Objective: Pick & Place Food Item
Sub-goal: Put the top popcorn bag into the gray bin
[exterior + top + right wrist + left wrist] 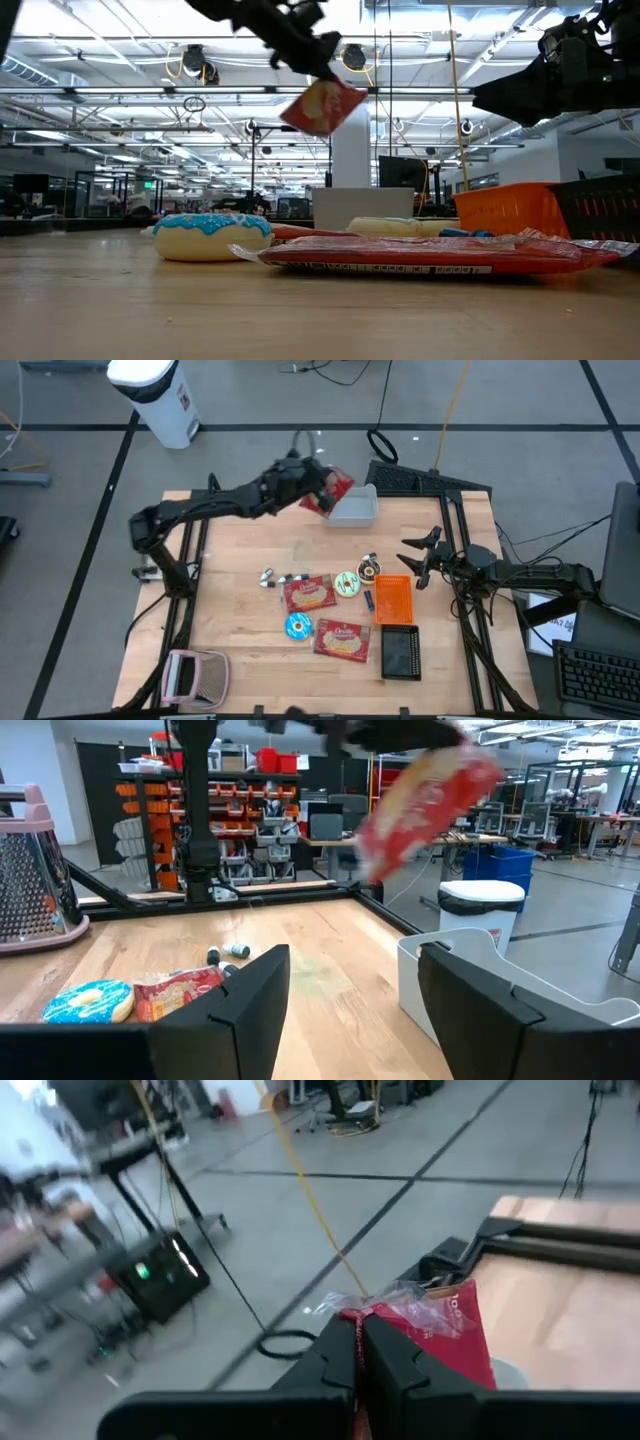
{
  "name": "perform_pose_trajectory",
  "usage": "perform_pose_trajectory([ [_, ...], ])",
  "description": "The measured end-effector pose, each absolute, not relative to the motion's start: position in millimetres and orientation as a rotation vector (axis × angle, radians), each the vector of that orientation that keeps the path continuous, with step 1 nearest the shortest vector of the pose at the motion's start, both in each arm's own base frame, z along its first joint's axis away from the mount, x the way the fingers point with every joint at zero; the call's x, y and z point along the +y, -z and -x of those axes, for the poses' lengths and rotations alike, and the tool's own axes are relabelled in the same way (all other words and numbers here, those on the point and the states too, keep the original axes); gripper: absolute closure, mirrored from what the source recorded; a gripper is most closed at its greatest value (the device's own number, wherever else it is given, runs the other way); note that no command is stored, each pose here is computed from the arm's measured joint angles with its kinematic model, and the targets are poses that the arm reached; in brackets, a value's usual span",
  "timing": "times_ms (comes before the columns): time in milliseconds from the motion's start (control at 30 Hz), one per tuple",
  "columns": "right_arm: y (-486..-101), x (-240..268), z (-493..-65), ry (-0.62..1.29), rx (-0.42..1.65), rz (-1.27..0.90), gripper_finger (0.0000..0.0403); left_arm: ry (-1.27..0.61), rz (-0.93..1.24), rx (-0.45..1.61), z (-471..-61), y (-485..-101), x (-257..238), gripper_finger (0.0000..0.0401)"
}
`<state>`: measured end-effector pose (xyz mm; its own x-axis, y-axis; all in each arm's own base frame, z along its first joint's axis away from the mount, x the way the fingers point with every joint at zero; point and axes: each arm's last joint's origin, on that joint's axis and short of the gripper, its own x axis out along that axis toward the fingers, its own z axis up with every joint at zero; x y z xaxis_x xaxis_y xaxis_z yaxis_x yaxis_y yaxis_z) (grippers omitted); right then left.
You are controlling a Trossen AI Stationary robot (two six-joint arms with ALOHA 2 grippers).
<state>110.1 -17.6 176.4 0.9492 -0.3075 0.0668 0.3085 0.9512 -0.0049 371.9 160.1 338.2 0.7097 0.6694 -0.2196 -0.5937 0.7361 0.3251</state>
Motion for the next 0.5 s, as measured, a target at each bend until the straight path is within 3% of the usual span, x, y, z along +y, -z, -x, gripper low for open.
perform_pose_trajectory([
  [367,-176.4,-17.6,-110.1,0.314,-0.065,0.015,0.0193,-0.609,-0.802,0.595,-445.7,-272.8,194.4,0.0395],
  [500,-176.4,-17.6,-110.1,0.313,-0.065,0.015,0.0193,-0.556,-0.878,0.641,-455.0,-249.2,197.2,0.0398],
])
